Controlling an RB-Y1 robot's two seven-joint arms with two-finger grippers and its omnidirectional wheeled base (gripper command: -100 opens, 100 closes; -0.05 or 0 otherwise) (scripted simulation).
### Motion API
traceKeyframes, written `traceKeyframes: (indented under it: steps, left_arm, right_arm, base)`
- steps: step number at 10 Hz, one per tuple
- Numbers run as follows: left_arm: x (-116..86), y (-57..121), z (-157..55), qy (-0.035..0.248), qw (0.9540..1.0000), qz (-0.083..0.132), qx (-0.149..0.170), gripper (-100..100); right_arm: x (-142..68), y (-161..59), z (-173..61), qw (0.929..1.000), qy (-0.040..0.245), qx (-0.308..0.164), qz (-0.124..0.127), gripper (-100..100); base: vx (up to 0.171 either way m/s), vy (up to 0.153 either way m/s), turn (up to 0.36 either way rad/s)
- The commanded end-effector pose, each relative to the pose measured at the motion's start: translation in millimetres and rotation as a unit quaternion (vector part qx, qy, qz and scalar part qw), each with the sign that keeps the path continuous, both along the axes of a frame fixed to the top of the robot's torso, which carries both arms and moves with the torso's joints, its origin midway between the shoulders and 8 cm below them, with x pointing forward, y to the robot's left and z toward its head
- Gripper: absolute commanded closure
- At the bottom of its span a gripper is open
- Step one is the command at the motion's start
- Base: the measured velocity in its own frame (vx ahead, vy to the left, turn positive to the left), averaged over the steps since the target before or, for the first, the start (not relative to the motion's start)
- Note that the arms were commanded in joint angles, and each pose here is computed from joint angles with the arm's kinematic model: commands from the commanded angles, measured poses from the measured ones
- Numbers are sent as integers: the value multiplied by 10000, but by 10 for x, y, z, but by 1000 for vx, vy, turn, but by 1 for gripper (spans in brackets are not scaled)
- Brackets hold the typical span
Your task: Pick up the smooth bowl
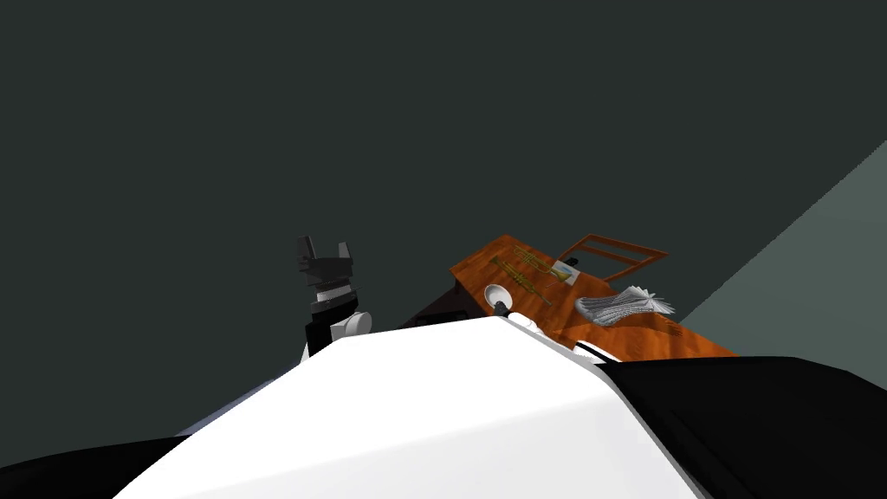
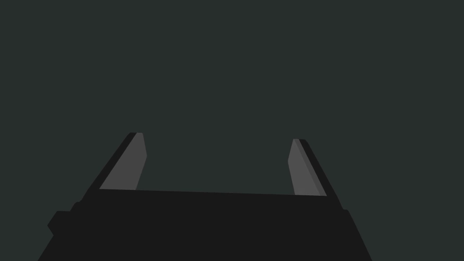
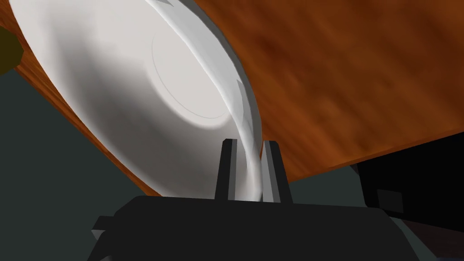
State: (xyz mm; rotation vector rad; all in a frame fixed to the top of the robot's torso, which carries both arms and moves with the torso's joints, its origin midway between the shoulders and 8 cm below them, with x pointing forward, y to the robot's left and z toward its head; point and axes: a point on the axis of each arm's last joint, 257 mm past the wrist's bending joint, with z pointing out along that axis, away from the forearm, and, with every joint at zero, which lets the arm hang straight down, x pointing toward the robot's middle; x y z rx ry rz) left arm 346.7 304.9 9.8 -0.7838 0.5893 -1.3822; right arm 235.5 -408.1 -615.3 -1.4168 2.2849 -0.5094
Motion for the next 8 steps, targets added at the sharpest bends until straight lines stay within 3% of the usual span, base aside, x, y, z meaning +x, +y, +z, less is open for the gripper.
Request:
traceKeyframes:
  steps: [1,6,7,8]
  left_arm:
    - [0,0,0,0,10000,0,0,0]
    - [0,0,0,0,10000,0,0,0]
    - [0,0,0,0,10000,0,0,0]
    - [0,0,0,0,10000,0,0,0]
  right_arm:
    - [-3,-15,-2,10000,-3,3,19,100]
    - [8,-281,143,9999,7,2,164,100]
    - [5,-250,122,9999,11,-9,151,100]
    - [-3,-255,124,9999,18,-3,153,0]
  base:
    - [-2,41,-6]
    - [1,59,-52]
    - [5,40,-27]
    - [0,8,2]
